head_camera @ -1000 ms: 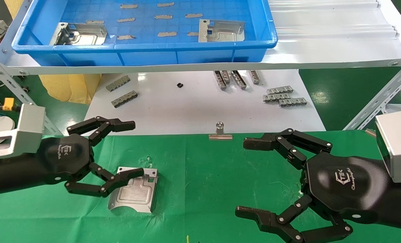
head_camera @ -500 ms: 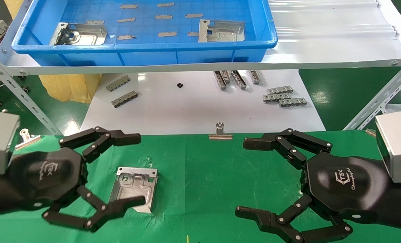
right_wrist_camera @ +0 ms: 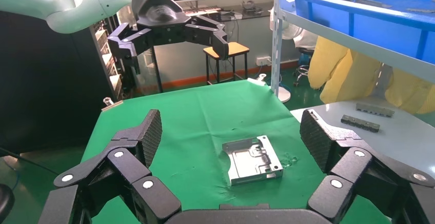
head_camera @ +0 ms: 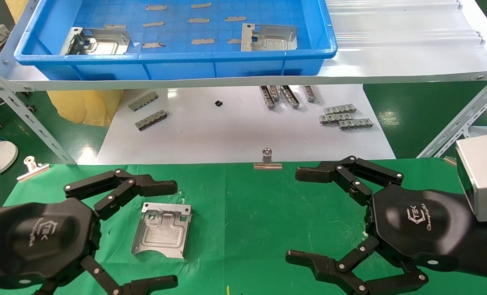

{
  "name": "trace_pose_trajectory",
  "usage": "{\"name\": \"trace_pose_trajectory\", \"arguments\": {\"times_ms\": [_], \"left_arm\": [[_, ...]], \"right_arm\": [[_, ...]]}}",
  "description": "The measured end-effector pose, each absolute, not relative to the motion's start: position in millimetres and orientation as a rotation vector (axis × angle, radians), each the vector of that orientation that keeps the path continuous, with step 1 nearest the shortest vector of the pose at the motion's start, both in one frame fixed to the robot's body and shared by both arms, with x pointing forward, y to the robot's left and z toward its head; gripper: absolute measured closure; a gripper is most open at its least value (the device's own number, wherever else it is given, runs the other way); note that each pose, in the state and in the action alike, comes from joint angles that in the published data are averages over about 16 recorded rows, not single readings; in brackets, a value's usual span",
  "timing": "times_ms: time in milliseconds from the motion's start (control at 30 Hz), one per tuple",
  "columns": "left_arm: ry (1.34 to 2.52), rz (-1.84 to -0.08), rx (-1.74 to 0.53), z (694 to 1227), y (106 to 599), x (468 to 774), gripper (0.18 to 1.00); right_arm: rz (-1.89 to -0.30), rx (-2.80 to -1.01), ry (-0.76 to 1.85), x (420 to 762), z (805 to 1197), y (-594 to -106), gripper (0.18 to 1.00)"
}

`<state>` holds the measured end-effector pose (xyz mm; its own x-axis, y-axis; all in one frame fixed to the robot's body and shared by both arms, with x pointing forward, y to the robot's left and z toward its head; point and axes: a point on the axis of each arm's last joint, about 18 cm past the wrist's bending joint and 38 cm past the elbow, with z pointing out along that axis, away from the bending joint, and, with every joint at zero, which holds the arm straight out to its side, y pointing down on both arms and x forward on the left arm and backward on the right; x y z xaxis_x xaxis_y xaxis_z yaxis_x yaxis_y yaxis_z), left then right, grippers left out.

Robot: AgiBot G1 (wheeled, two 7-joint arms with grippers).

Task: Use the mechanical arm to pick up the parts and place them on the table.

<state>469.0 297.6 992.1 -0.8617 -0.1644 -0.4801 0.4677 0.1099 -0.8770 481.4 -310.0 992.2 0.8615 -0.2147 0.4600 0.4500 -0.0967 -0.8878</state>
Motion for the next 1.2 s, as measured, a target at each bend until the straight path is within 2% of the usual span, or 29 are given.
{"name": "trace_pose_trajectory", "arguments": {"times_ms": [1200], "left_arm": [[1.924,-1.798,0.278,992.1,300.1,475.3,0.183]], "right_arm": [[-0.562,-1.573,-0.190,481.4,992.2,-310.0,0.179]]}}
